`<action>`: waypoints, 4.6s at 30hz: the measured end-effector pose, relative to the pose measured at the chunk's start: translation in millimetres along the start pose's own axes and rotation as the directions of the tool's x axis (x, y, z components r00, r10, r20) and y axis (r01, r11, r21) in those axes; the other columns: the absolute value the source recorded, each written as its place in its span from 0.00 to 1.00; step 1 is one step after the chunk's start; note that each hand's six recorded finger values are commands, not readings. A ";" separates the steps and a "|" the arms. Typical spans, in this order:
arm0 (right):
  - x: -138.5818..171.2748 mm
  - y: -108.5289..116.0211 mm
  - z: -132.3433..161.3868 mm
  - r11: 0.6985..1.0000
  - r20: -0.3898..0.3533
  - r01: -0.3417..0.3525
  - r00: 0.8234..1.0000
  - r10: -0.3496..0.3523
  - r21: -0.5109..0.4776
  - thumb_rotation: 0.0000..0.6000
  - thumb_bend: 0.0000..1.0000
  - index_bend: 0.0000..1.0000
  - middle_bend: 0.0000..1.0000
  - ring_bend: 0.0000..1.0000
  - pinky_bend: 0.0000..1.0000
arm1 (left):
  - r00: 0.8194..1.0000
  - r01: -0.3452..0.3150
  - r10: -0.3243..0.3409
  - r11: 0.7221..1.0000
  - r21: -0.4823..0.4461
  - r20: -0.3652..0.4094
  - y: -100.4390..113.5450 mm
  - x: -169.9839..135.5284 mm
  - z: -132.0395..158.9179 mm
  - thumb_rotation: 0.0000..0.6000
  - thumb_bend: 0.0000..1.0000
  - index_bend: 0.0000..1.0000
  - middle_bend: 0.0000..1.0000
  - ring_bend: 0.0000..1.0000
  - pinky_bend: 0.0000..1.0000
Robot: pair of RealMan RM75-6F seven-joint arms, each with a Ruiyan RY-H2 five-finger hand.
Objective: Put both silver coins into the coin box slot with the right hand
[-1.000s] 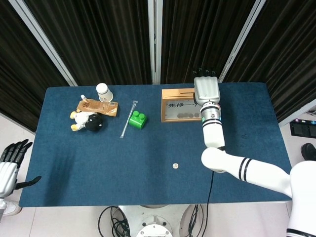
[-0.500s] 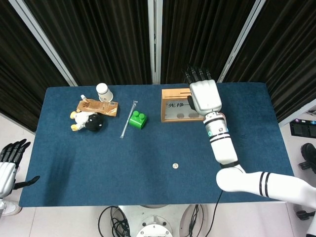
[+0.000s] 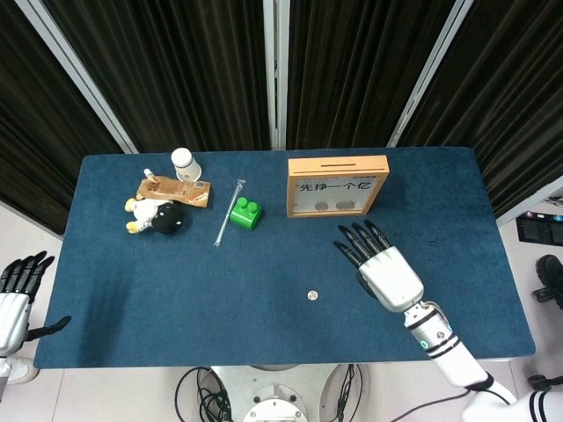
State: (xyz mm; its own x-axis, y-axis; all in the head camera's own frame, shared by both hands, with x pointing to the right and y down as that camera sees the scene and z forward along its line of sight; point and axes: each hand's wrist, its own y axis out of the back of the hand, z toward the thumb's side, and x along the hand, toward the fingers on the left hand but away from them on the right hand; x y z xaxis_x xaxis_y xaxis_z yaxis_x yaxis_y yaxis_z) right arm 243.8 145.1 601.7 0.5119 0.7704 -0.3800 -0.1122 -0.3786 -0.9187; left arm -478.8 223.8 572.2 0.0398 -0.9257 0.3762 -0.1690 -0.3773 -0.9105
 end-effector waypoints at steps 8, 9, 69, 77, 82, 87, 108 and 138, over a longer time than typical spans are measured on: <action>2.9 -56.6 13.0 0.991 -0.040 -0.113 0.993 0.111 -0.073 1.00 0.37 0.28 0.03 0.00 0.00 | 1.000 -0.003 0.003 1.000 0.000 -0.010 -1.5 -1.8 -4.2 1.00 0.08 0.06 0.01 0.00 0.00; 2.0 -63.7 16.6 0.989 -0.048 -0.123 0.992 0.119 -0.085 1.00 0.37 0.29 0.03 0.00 0.00 | 1.000 -0.004 0.004 1.000 0.000 -0.010 -1.3 -1.7 -4.4 1.00 0.08 0.06 0.01 0.00 0.00; -38.7 -144.2 56.1 0.967 -0.057 -0.204 0.979 0.198 -0.153 1.00 0.37 0.41 0.04 0.00 0.00 | 0.999 -0.005 0.004 1.000 -0.019 -0.034 -3.3 -1.5 -20.4 1.00 0.08 0.06 0.01 0.00 0.00; -39.7 -145.5 57.2 0.966 -0.060 -0.209 0.978 0.202 -0.153 1.00 0.37 0.39 0.04 0.00 0.00 | 0.999 -0.004 0.003 1.000 -0.020 -0.036 -3.2 -1.2 -21.9 1.00 0.08 0.06 0.01 0.00 0.00; -40.2 -146.9 58.1 0.965 -0.061 -0.214 0.977 0.207 -0.152 1.00 0.37 0.39 0.04 0.00 0.00 | 0.999 -0.002 0.001 1.000 -0.021 -0.038 -3.7 -1.1 -23.0 1.00 0.08 0.06 0.01 0.00 0.00; -40.8 -146.9 57.4 0.967 -0.057 -0.210 0.977 0.204 -0.147 1.00 0.37 0.38 0.04 0.00 0.00 | 0.999 0.000 -0.001 1.000 -0.024 -0.037 -4.7 -0.6 -24.0 1.00 0.08 0.06 0.01 0.00 0.00; -49.1 -148.3 57.1 0.974 -0.035 -0.181 0.983 0.178 -0.136 1.00 0.39 0.51 0.04 0.00 0.00 | 1.000 0.012 -0.013 0.999 -0.033 -0.025 -9.6 -1.6 -26.2 1.00 0.08 0.06 0.01 0.00 0.00; -47.8 -142.7 64.9 0.977 -0.086 -0.164 0.984 0.153 -0.134 1.00 0.39 0.42 0.03 0.00 0.00 | 1.000 0.013 -0.014 0.999 -0.041 -0.021 -7.5 -4.3 -24.6 1.00 0.08 0.06 0.01 0.00 0.00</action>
State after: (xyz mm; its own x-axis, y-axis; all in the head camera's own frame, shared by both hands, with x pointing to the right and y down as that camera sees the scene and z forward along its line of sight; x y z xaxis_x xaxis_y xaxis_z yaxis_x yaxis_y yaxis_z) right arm 180.1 195.6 744.1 0.5597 0.6564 -0.5058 -0.0798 -0.5649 -0.8213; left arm -501.9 231.3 581.5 0.0218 -0.9195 0.3924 -0.2082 -0.3880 -0.8978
